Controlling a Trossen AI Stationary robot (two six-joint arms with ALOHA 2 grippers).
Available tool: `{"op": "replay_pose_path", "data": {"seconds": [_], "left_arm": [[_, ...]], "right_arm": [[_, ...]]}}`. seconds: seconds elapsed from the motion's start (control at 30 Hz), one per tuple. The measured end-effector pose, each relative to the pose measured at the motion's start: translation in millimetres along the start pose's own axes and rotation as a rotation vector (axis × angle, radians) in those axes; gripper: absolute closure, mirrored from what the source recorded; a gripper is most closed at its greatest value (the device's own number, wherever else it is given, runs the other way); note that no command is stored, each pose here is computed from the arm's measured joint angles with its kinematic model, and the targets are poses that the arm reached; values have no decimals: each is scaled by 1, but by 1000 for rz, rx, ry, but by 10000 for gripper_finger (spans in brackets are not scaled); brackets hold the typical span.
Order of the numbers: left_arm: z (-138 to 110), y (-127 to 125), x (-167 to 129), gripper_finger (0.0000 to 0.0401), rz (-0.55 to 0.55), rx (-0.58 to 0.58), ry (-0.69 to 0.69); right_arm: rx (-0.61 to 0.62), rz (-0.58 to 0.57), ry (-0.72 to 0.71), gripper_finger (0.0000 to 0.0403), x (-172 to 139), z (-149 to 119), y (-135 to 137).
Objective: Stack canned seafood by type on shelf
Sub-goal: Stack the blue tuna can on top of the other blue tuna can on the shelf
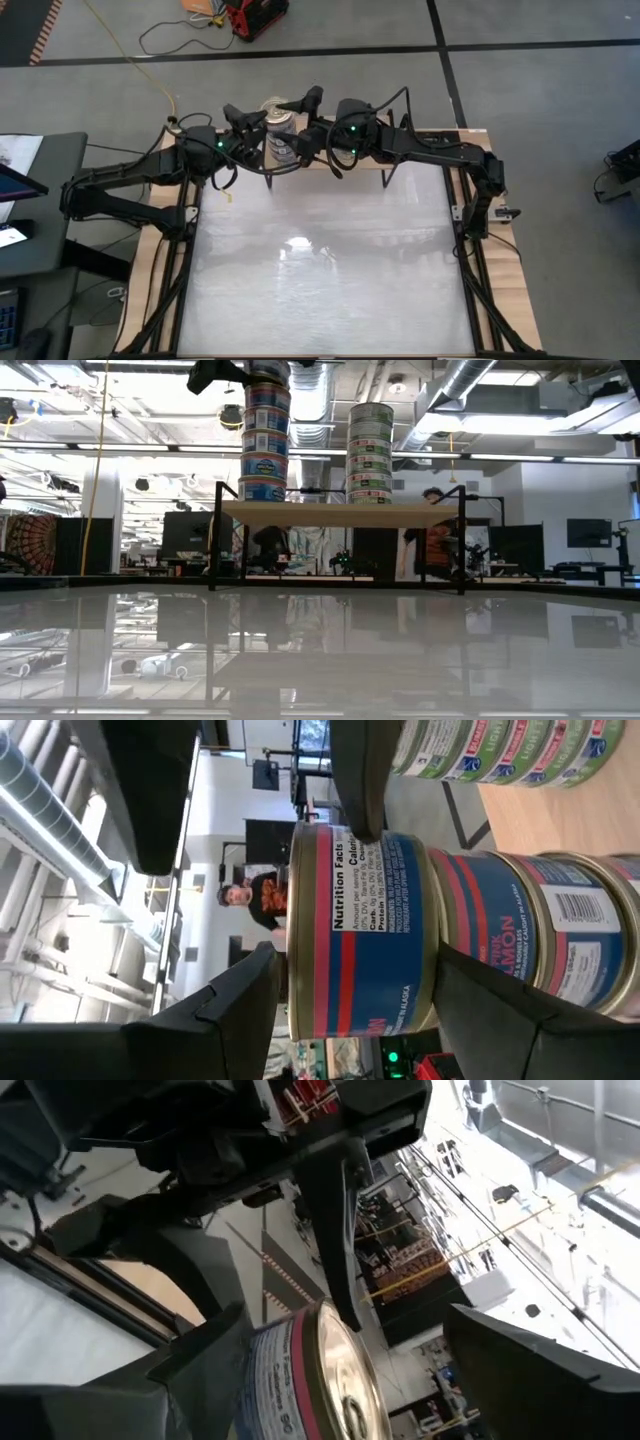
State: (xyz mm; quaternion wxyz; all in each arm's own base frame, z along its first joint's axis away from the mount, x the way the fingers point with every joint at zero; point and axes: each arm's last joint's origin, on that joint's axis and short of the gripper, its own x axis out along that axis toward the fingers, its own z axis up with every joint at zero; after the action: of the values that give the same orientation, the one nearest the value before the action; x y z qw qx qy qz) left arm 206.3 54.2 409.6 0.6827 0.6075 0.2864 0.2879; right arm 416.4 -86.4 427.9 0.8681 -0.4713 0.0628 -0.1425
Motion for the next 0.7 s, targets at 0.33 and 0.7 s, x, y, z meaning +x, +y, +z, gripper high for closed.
{"op": "replay_pose_path", "data": {"seconds": [0.33,0.7], "left_arm": [[1,3,0,161,22,-12,-14],[1,3,0,161,22,-20,-15]], "right_arm": [[-6,-33,-7,40,1,-6,-8],[10,-56,48,40,2,-19,-15]]}}
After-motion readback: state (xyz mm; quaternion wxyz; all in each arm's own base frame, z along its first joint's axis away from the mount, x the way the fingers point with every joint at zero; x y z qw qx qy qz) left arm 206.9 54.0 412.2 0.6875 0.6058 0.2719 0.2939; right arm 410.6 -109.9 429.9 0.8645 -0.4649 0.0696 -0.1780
